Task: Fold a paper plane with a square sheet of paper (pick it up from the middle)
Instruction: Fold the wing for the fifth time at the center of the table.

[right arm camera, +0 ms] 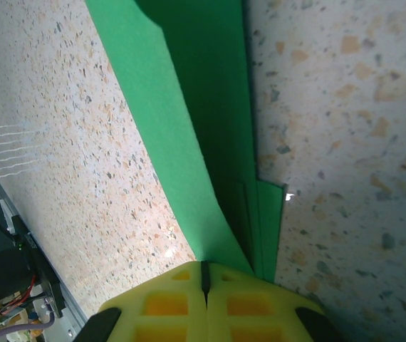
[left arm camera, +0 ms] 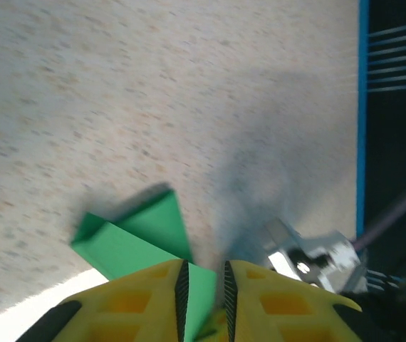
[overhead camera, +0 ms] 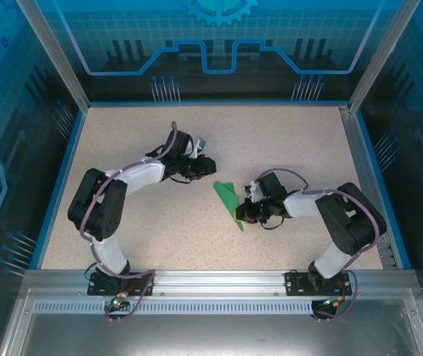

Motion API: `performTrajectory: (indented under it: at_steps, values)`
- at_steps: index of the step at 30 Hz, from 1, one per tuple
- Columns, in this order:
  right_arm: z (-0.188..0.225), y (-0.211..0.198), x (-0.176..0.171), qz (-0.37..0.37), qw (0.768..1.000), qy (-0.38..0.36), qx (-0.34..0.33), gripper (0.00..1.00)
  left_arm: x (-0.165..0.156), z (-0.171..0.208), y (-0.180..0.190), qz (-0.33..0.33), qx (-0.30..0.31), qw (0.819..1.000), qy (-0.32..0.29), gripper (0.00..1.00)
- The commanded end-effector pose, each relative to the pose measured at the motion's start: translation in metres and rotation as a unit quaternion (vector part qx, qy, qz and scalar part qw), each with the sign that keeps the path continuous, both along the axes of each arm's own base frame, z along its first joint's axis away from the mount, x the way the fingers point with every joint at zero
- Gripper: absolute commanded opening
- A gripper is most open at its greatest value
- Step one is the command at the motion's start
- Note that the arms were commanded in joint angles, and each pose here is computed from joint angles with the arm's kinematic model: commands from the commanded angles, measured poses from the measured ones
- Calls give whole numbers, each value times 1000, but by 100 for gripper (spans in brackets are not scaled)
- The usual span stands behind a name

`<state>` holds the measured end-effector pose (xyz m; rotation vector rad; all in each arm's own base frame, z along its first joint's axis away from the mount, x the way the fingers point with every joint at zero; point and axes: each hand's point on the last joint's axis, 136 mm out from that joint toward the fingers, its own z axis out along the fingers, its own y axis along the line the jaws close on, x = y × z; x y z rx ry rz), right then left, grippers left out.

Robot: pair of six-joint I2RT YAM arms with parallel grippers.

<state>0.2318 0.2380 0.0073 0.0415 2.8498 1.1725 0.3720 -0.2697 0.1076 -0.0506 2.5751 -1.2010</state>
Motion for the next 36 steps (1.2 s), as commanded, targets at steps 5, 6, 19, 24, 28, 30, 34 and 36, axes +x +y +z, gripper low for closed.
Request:
performTrajectory:
  at_steps: [5, 6, 19, 24, 28, 30, 34, 36]
  values:
    - [-39, -26, -37, -8, 993, 76, -89, 4, -51, -36, -33, -76, 1, 996, 49, 20]
    - [-39, -27, -37, -9, 993, 76, -90, 4, -51, -42, -34, -75, 3, 996, 55, 20]
    - [-14, -17, -28, -1, 997, 49, -67, 7, -30, -112, -19, -28, 81, 992, 96, 22]
    - [18, 1, -9, 10, 999, 5, -44, 8, -42, -123, -13, -33, 92, 989, 109, 21]
    - [33, 15, 8, 12, 999, -15, -31, 9, -47, -127, -11, -35, 92, 988, 116, 21]
    - [34, 21, 15, 15, 999, -16, -28, 9, -48, -126, -12, -36, 90, 988, 117, 22]
    - [21, 26, 27, 11, 999, -7, -37, 10, -47, -126, -13, -36, 89, 988, 118, 21]
    - [15, 32, 30, 15, 999, -1, -32, 10, -48, -125, -13, -37, 89, 988, 117, 22]
